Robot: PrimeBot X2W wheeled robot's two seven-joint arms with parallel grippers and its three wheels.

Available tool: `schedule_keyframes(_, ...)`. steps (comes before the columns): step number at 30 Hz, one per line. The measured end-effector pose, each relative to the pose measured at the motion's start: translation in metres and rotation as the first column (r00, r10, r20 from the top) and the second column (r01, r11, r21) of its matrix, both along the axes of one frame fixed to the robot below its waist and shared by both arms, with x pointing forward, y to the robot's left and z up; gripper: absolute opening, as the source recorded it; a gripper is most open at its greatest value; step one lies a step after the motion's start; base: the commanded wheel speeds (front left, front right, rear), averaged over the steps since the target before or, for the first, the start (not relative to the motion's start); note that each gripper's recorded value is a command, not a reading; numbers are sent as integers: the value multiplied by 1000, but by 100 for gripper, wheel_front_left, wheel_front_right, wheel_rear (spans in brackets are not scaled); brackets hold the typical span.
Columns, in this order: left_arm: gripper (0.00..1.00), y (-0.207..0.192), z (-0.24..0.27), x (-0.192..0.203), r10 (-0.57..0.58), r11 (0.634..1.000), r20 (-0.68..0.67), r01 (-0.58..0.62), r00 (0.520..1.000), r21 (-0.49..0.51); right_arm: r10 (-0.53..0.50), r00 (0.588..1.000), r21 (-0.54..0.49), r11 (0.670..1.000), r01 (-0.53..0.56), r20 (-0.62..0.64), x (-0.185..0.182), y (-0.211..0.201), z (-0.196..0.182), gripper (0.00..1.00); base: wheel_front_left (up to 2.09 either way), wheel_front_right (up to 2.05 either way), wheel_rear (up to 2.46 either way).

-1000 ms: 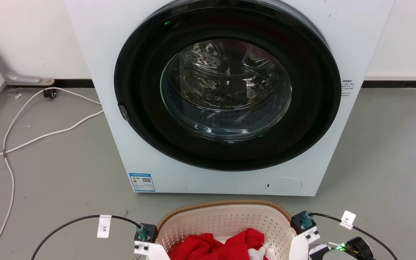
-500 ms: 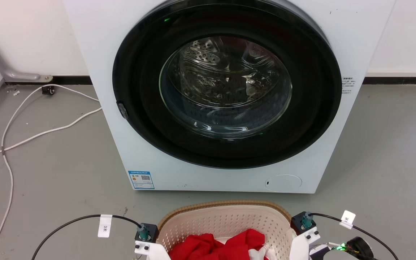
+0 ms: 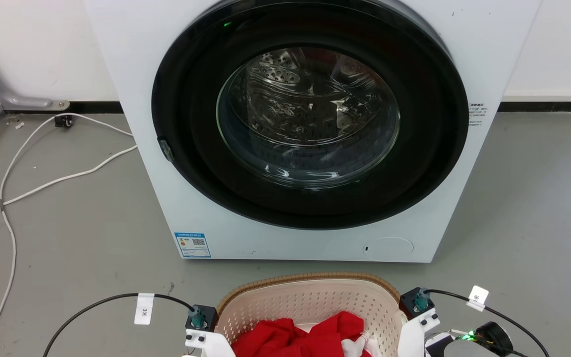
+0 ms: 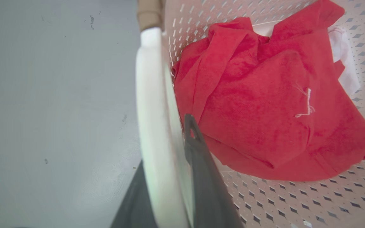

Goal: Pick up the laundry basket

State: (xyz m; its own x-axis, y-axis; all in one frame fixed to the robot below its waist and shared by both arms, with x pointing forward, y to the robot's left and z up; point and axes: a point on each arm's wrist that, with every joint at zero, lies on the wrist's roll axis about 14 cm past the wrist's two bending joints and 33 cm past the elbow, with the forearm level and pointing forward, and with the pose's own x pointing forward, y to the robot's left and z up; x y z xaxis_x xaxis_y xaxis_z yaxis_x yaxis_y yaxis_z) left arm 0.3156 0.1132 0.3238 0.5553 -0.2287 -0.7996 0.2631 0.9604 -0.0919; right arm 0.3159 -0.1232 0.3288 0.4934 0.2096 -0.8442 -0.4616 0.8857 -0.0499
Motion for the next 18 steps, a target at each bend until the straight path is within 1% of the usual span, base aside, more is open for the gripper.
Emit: schedule_keyframes(18, 0, -1, 0, 2, -1, 1000, -2, 1, 1000, -1, -6, 1000, 6, 1000, 6, -6, 1, -1, 0, 0, 0, 0, 0)
